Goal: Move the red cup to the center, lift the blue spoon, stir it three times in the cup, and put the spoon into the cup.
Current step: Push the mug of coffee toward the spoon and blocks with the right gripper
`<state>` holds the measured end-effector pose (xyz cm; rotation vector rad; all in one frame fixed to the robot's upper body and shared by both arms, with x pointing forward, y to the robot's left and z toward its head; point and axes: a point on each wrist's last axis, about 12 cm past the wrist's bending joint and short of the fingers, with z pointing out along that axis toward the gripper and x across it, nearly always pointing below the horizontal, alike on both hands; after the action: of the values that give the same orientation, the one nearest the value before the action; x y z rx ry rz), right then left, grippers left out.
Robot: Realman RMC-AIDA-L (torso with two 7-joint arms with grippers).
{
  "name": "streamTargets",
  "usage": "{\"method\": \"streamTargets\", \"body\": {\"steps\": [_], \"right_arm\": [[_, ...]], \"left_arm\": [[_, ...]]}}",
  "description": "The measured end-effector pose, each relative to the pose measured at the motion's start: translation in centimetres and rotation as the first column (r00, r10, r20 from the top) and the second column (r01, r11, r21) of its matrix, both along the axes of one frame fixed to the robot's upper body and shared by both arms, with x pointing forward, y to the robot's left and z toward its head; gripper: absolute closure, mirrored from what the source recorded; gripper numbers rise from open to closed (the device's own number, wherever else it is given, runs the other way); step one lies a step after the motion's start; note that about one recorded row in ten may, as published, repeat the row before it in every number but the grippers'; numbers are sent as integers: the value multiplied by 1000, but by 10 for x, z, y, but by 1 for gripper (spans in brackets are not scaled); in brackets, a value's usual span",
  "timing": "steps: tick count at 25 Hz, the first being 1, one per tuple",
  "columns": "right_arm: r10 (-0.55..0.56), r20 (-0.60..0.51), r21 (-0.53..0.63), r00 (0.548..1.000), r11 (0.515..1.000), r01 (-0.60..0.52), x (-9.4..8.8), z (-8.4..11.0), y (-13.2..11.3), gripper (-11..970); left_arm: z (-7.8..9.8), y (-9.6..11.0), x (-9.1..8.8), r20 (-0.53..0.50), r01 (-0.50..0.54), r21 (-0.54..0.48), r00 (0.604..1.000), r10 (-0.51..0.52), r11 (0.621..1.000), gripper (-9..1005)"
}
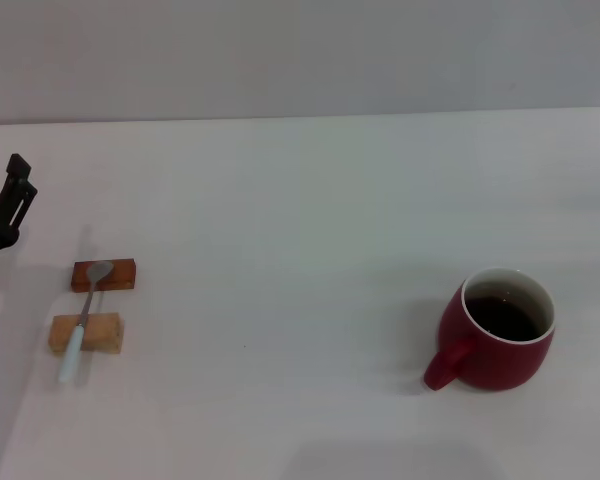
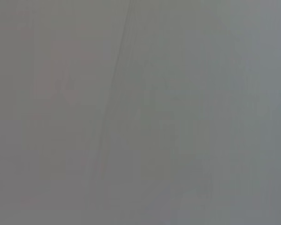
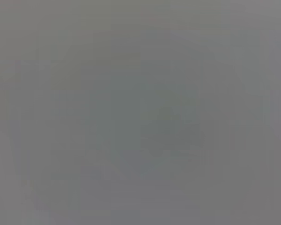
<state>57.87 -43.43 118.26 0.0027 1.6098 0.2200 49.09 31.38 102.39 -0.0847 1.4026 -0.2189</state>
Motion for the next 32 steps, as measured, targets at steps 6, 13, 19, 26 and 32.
{"method": "streamTargets", "body": {"steps": [6, 13, 19, 26, 32], "right_arm": [[99, -228, -78, 969, 990, -119, -6, 39, 16, 959], [154, -456, -135, 876, 961, -240, -16, 41, 26, 959], [189, -609, -121, 770, 938, -326, -21, 18, 33, 960], [254, -693, -63, 674, 911, -407, -24, -16, 47, 959], [287, -719, -35, 632, 894, -446, -26, -28, 57, 960]], "left_arm": [[0, -3, 1, -1, 4, -9, 1000, -4, 1000, 137], [0, -2, 1, -2, 4, -9, 1000, -4, 1000, 137], [1, -2, 2, 0, 7, -7, 1000, -7, 1000, 137], [1, -4, 3, -2, 20, -2, 1000, -20, 1000, 137], [0, -3, 2, -3, 19, 1, 1000, -19, 1000, 137]]}}
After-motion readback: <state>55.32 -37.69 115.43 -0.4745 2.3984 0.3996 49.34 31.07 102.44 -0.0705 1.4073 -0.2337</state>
